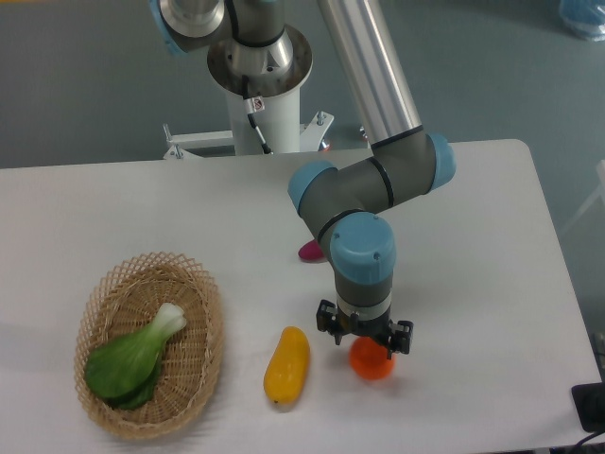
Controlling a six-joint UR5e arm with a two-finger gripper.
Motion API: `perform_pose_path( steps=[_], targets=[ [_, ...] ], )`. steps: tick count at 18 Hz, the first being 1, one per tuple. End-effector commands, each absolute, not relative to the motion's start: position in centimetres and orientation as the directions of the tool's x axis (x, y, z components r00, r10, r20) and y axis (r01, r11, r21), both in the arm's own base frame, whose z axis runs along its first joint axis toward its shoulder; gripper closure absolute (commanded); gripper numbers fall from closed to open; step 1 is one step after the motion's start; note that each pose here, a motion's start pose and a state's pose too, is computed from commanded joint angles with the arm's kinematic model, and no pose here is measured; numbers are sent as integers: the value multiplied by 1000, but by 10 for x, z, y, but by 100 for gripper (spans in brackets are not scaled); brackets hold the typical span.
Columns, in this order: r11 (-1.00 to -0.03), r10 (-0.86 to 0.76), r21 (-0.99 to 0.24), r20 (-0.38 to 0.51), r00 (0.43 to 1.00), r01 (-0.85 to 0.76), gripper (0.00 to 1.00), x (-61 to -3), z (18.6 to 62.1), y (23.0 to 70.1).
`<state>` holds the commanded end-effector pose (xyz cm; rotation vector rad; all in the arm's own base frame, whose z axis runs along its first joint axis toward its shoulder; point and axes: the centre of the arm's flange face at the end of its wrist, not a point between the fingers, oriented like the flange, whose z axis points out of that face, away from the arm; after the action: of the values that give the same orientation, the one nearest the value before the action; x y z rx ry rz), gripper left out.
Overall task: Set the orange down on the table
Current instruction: 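Lower the orange onto the table and open the gripper, then raise the open gripper up away from the orange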
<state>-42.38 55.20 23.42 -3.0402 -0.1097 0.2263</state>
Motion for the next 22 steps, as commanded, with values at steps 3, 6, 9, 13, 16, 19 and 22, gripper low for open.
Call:
perform_pose_path(
  steps=[3,6,9,13,16,19,22],
  targets=[
    [-992,80,-105,-153,985,64,5,-425,241,553],
    [-992,77,-110,-158,984,60,4,-426,246,554],
    [-990,47,-138,-191,980,21,1,-432,280,549],
    [-986,47,-167,-228,972,9,1,-444,318,549],
    [-990,20,-141,-208,978,-10,1,-453,338,548],
    [-990,7,-136,-206,979,-22,1,-455,344,547],
    [-989,12,-149,-201,979,-18,1,-457,348,544]
  ],
)
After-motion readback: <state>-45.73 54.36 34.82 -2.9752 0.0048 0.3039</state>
